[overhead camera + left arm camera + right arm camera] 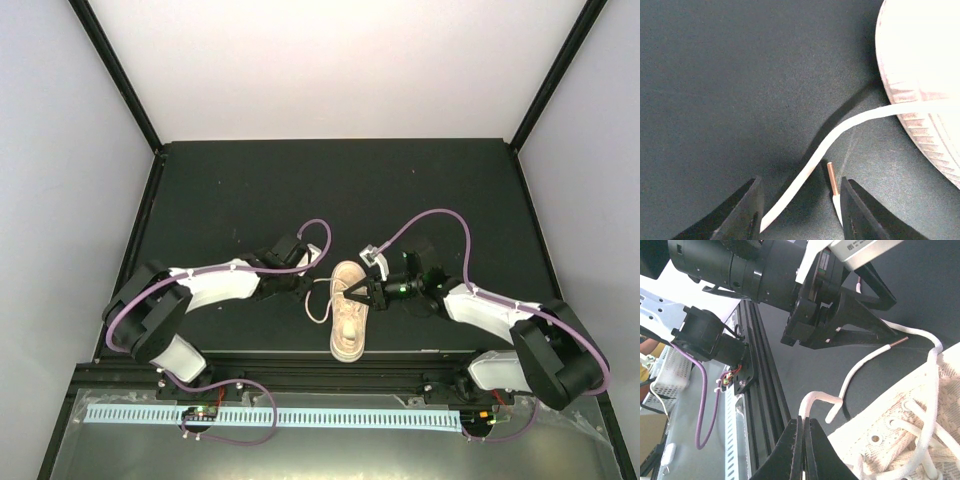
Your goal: Tie the shoes
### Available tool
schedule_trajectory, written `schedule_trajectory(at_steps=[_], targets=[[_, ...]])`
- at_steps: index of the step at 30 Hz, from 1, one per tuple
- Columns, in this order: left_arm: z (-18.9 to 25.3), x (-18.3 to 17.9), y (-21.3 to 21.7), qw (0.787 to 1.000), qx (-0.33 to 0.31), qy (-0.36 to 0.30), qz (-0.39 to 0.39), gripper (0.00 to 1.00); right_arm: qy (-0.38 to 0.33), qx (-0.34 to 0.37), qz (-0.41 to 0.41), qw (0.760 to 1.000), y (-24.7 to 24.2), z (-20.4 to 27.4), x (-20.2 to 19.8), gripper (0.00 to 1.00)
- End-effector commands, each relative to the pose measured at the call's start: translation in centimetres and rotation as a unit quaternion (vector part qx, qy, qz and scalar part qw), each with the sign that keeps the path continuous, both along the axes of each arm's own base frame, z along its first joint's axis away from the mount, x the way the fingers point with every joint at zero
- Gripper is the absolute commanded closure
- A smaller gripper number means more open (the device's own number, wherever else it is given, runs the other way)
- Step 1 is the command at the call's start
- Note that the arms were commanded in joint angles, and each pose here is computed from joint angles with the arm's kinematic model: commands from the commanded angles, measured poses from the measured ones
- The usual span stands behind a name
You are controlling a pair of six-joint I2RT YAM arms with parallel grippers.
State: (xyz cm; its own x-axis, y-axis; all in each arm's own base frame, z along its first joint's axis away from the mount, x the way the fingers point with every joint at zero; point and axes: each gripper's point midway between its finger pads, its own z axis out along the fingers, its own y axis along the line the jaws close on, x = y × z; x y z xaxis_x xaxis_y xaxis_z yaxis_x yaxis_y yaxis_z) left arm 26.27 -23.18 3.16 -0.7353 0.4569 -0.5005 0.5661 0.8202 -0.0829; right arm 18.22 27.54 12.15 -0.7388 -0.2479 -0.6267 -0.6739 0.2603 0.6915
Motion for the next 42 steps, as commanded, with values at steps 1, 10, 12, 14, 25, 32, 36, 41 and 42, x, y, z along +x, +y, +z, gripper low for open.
schedule_trajectory(at_steps=[1,10,12,14,25,32,36,41,42], targets=[[-0.6,-0.1,0.0,1.000,0.003,0.013,-0.002,0.58,-0.018,0.017,0.009,1.000,0.5,1.2,0.3,0.99],[-0.6,0.1,0.0,1.000,0.006,0.007,0.000,0.66,-0.013,0.015,0.010,1.000,0.4,0.8,0.1,0.98],[-0.9,0.0,0.0,1.000,0.012,0.013,-0.004,0.66,-0.013,0.015,0.009,1.000,0.4,0.8,0.1,0.98],[-1.1,-0.1,-0.1,1.000,0.012,0.019,-0.008,0.67,-0.014,0.016,0.010,1.000,0.4,0.9,0.1,0.98],[-2.3,-0.2,-0.1,0.999,0.030,0.032,-0.008,0.79,-0.015,0.021,0.010,1.000,0.5,1.2,0.0,0.98],[-2.5,-0.2,0.0,0.999,0.039,0.031,-0.006,0.98,-0.014,0.020,0.008,1.000,0.4,1.2,-0.1,0.98],[-0.8,0.5,0.5,0.999,0.034,0.000,0.015,0.98,-0.016,0.020,0.005,1.000,0.4,1.3,0.1,0.99],[3.0,0.2,-0.4,0.999,-0.033,-0.024,0.019,0.99,-0.016,0.016,-0.006,1.000,0.3,1.4,0.4,0.98],[3.6,-0.3,-0.8,0.999,-0.049,-0.020,0.009,0.98,-0.017,0.014,-0.011,1.000,0.3,1.5,0.6,0.98]])
